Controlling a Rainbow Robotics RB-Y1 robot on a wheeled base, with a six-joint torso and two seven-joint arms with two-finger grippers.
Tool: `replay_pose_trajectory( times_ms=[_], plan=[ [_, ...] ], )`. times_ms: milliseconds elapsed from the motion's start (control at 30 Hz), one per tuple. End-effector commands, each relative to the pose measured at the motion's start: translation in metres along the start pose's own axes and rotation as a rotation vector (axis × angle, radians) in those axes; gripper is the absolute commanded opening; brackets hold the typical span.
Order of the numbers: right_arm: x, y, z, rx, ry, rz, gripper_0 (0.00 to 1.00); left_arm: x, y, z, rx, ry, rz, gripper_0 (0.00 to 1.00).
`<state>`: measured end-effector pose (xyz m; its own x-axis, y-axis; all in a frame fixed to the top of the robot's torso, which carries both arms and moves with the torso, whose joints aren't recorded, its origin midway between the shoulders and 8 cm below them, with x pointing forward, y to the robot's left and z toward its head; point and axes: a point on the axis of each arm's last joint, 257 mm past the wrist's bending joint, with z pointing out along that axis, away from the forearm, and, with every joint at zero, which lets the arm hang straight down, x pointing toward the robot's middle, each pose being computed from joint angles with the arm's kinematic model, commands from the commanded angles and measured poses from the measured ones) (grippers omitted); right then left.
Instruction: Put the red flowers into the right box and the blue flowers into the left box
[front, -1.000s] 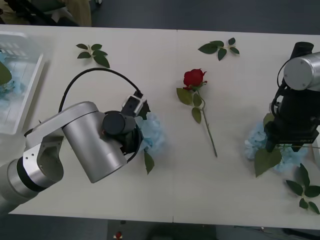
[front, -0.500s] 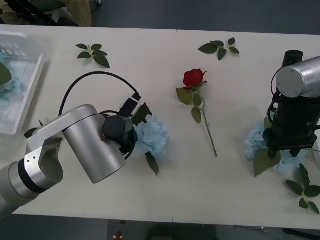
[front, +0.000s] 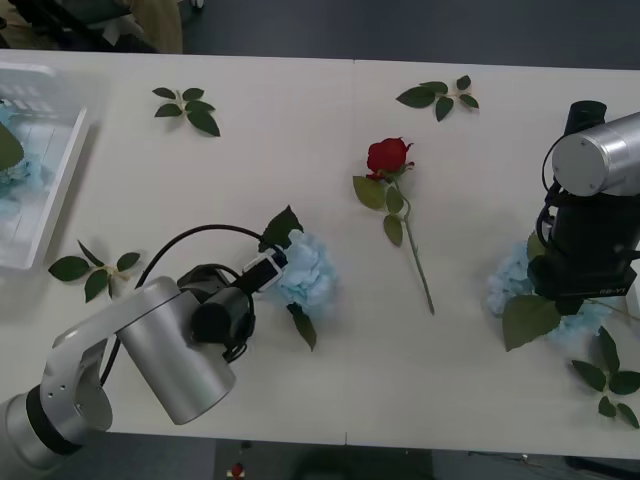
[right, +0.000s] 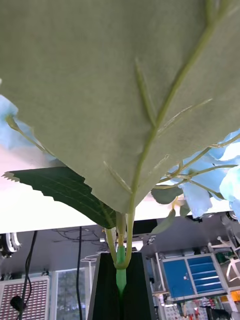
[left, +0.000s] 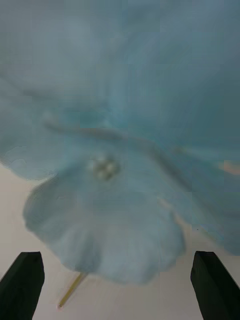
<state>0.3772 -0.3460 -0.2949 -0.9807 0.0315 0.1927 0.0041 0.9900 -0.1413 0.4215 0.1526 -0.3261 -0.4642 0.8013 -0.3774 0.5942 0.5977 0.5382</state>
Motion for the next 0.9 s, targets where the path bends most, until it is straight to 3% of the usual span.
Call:
replay_pose_trajectory(
  times_ms=[33, 400, 567, 633, 700, 733, 767, 800, 900],
  plan=[
    [0.000, -0.020, -0.006, 0.029, -0.018, 0.034, 0.00, -0.019, -0.004, 0.001, 0.027, -0.042, 0.024, 0.86],
    [0.004, -0.038, -0.019, -0.025, -0.086, 0.045, 0.00, -0.036, -0.010, 0.040, 0.029, -0.074, 0.112, 0.84],
    [0.019, -0.048, -0.024, -0.054, -0.152, 0.026, 0.00, -0.044, -0.002, 0.048, -0.007, -0.102, 0.136, 0.67],
    [0.021, -0.049, -0.025, -0.061, -0.162, 0.027, 0.00, -0.043, -0.001, 0.048, -0.008, -0.102, 0.136, 0.66],
    [0.030, -0.054, -0.029, -0.093, -0.213, 0.029, 0.00, -0.039, 0.000, 0.052, -0.010, -0.087, 0.141, 0.55],
    [0.034, -0.056, -0.030, -0.104, -0.228, 0.030, 0.00, -0.036, 0.000, 0.054, -0.009, -0.080, 0.138, 0.45],
    [0.037, -0.058, -0.031, -0.106, -0.242, 0.028, 0.00, -0.035, 0.000, 0.055, -0.007, -0.080, 0.139, 0.30],
    [0.042, -0.058, -0.033, -0.115, -0.259, 0.022, 0.00, -0.033, -0.001, 0.057, -0.004, -0.077, 0.138, 0.09],
    [0.051, -0.058, -0.034, -0.142, -0.293, 0.026, 0.00, -0.033, -0.002, 0.057, 0.002, -0.078, 0.135, 0.00]
  ],
)
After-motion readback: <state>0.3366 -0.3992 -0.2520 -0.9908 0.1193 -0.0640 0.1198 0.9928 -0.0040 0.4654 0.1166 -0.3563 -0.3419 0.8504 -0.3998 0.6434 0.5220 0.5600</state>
